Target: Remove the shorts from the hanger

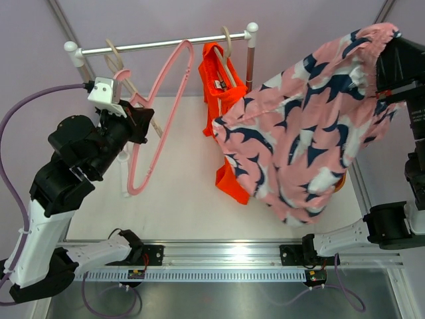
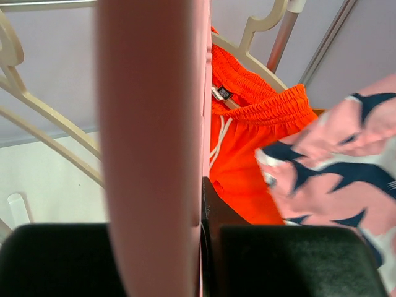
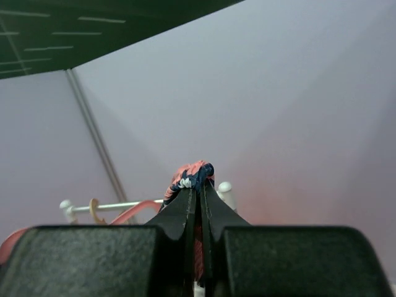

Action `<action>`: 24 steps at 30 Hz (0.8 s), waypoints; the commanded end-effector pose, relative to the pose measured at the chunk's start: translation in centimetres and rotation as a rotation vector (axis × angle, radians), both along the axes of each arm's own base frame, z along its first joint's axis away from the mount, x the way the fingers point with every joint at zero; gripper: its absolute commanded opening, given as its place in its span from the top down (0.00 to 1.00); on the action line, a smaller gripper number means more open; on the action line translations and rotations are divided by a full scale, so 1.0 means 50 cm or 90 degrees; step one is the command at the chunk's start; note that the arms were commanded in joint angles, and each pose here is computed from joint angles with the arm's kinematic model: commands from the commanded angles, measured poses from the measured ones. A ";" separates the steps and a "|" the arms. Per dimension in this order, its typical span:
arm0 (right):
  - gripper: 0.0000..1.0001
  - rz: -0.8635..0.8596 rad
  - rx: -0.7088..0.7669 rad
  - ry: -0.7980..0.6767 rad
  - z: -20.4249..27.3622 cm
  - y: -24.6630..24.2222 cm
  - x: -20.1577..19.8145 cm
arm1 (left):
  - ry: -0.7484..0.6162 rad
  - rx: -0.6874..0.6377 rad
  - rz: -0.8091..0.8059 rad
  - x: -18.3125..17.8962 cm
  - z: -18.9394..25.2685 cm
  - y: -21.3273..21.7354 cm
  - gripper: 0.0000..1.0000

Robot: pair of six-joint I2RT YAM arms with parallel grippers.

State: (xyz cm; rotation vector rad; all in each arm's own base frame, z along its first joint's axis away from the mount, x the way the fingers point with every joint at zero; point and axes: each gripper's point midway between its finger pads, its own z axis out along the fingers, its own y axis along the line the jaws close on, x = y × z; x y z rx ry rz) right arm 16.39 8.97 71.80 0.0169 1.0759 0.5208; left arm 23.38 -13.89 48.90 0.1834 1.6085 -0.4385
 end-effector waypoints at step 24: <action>1.00 -0.437 -0.042 -0.003 -0.023 -0.166 0.170 | 0.022 -0.011 -0.037 -0.013 -0.022 -0.019 1.00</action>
